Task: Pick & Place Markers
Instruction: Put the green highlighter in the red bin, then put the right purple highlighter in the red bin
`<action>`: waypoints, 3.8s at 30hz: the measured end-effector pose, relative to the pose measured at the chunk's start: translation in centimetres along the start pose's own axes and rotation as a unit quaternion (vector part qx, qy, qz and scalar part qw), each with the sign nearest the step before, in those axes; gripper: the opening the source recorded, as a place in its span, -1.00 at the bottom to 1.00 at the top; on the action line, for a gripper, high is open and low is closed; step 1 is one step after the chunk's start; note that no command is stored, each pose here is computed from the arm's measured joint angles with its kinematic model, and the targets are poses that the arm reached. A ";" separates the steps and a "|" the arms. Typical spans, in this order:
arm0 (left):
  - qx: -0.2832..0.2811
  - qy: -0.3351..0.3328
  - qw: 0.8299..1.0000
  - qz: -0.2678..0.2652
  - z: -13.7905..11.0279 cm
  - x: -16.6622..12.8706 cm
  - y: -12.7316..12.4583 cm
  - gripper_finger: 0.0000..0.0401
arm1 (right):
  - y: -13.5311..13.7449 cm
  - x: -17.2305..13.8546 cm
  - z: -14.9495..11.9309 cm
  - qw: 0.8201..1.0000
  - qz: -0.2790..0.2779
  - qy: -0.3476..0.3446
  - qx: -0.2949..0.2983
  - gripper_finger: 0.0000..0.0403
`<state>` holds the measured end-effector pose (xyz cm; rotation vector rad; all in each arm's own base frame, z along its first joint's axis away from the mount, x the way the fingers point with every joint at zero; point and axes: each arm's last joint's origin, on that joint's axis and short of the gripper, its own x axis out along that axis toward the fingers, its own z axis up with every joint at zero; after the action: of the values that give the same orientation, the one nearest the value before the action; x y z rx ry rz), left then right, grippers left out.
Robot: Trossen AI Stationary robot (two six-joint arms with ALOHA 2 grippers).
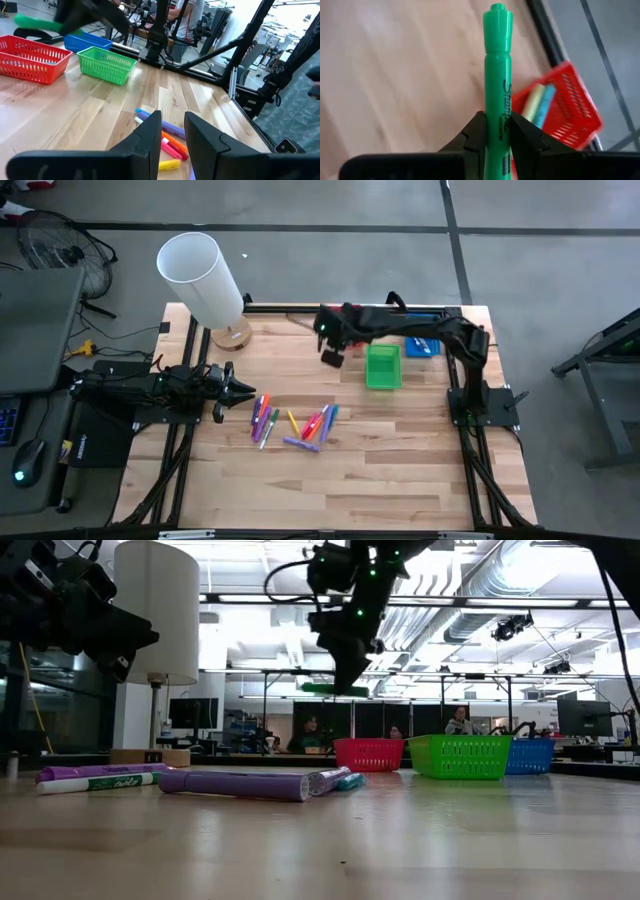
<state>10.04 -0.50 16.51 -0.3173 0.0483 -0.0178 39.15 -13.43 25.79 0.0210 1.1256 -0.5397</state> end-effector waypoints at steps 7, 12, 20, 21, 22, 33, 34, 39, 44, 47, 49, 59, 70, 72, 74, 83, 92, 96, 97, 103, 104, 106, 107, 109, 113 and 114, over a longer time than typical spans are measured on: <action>0.000 0.000 1.000 0.000 0.0 0.0 0.0 -0.59 | -5.1 1.6 -0.4 0.990 0.013 0.022 0.139 -0.73; 0.000 0.000 1.000 0.000 0.0 0.0 0.0 -0.59 | -8.0 2.5 -1.2 0.974 0.026 0.038 0.220 -0.73; 0.000 0.000 1.000 0.000 0.0 0.0 0.0 -0.59 | -10.3 3.5 -2.1 0.961 0.029 0.059 0.268 -0.73; 0.000 0.000 1.000 0.000 0.0 0.0 0.0 -0.59 | -10.3 3.5 -2.1 0.961 0.028 0.059 0.268 -0.73; 0.000 0.000 1.000 0.000 0.0 0.0 0.0 -0.59 | -10.3 3.6 -2.1 0.961 0.027 0.063 0.267 -0.73; 0.000 0.000 1.000 0.000 0.0 0.0 0.0 -0.59 | -9.6 8.3 -5.7 0.957 0.039 0.083 0.274 -0.73; 0.000 0.000 1.000 0.000 0.0 0.0 0.0 -0.59 | -9.6 8.6 -6.0 0.957 0.038 0.082 0.276 -0.73; 0.000 0.000 1.000 0.000 0.0 0.0 0.0 -0.59 | -9.7 9.6 -6.9 0.958 0.046 0.071 0.276 -0.73; 0.000 0.000 1.000 0.000 0.0 0.0 0.0 -0.59 | -9.6 9.6 -6.9 0.959 0.047 0.069 0.271 -0.73; 0.000 0.000 1.000 0.000 0.0 0.0 0.0 -0.59 | -9.6 9.6 -6.9 0.960 0.047 0.070 0.266 -0.67; 0.000 0.000 1.000 0.000 0.0 0.0 0.0 -0.59 | -9.6 9.6 -6.9 0.961 0.047 0.069 0.264 -0.49; 0.000 0.000 1.000 0.000 0.0 0.0 0.0 -0.59 | -9.8 9.0 -6.1 0.960 0.068 0.063 0.264 0.07; 0.000 0.000 1.000 0.000 0.0 0.0 0.0 -0.59 | -8.5 4.4 -1.8 0.974 0.093 0.044 0.200 -0.01; 0.000 0.000 1.000 0.000 0.0 0.0 0.0 -0.59 | -7.5 3.5 -1.1 0.977 0.111 0.044 0.176 -0.02; 0.000 0.000 1.000 0.000 0.0 0.0 0.0 -0.59 | -6.3 2.6 -0.7 0.979 0.126 0.048 0.153 -0.03; 0.000 0.000 1.000 0.000 0.0 0.0 0.0 -0.59 | 0.4 0.2 -0.7 0.977 0.170 0.093 0.086 -0.03; 0.000 0.000 1.000 0.000 0.0 0.0 0.0 -0.59 | 7.2 -1.0 -2.1 0.974 0.203 0.094 -0.036 -0.04; 0.000 0.000 1.000 0.000 0.0 0.0 0.0 -0.59 | 9.8 -1.6 -2.8 0.966 0.211 0.077 -0.126 -0.04; 0.000 0.000 1.000 0.000 0.0 0.0 0.0 -0.59 | 10.4 -1.7 -3.0 0.962 0.214 0.070 -0.154 -0.04; 0.000 0.000 1.000 0.000 0.0 0.0 0.0 -0.59 | 14.0 -2.0 -4.0 0.912 0.235 -0.004 -0.337 -0.04; 0.000 0.000 1.000 0.000 0.0 0.0 0.0 -0.59 | 14.6 -2.0 -4.1 0.905 0.237 -0.019 -0.354 -0.04; 0.000 0.000 1.000 0.000 0.0 0.0 0.0 -0.59 | 15.6 -1.9 -4.3 0.893 0.239 -0.048 -0.379 -0.04; 0.000 0.000 1.000 0.000 0.0 0.0 0.0 -0.59 | 16.1 -1.9 -4.5 0.887 0.240 -0.059 -0.389 -0.04; 0.000 0.000 1.000 0.000 0.0 0.0 0.0 -0.59 | 16.8 -1.7 -4.8 0.874 0.240 -0.080 -0.414 -0.04; 0.000 0.000 1.000 0.000 0.0 0.0 0.0 -0.59 | 17.9 -1.1 -5.7 0.848 0.238 -0.111 -0.460 -0.04; 0.000 0.000 1.000 0.000 0.0 0.0 0.0 -0.59 | 18.1 -1.0 -5.8 0.843 0.237 -0.115 -0.469 -0.04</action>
<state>10.04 -0.50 16.51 -0.3177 0.0482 -0.0178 41.46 4.40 19.55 -0.5912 0.9980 0.4827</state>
